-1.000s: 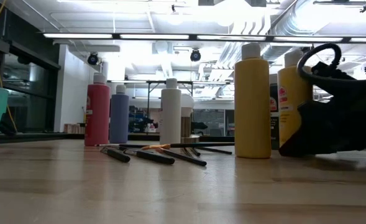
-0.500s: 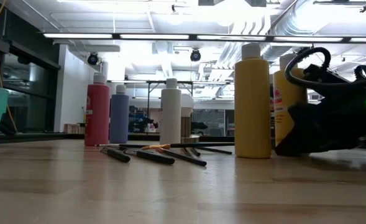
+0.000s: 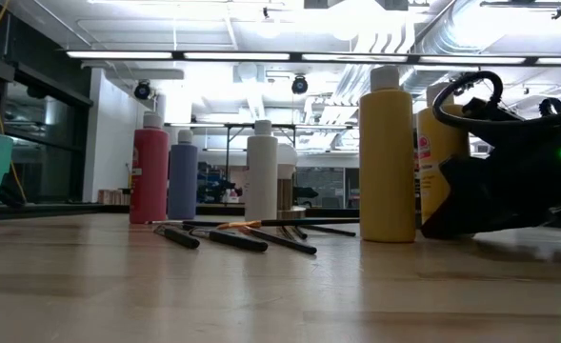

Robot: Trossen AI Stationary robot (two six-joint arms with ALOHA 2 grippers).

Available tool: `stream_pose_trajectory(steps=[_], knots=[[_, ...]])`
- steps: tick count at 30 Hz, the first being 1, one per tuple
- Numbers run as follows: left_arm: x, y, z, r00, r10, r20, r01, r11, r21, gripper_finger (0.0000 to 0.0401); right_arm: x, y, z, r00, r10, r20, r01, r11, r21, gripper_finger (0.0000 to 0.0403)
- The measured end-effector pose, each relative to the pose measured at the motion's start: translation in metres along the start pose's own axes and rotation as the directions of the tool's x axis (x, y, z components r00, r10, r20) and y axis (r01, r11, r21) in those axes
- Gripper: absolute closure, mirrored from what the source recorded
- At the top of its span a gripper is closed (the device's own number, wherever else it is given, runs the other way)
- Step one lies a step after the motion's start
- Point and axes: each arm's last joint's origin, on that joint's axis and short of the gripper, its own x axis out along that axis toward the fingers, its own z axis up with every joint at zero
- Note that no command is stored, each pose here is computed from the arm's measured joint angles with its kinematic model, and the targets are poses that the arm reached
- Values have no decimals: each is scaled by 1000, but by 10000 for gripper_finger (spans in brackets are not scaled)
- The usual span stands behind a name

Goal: Pick & Place Paint Supplies
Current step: Put the yellow paint bottle into the green bin

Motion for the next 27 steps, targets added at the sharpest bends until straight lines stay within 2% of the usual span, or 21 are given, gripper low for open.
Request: stream_pose_trajectory(steps=[10, 21, 27], knots=[[0, 0, 0, 1000, 0, 0, 0, 1000, 0, 144, -8, 3, 12, 999, 33, -26, -35, 996, -77, 195], [0, 0, 0, 1000, 0, 0, 0, 1000, 0, 144, -11, 4, 17, 1000, 19, -3, -19, 995, -101, 195], [0, 0, 0, 1000, 0, 0, 0, 1000, 0, 144, -27, 12, 39, 1000, 14, 22, -11, 991, -136, 195]])
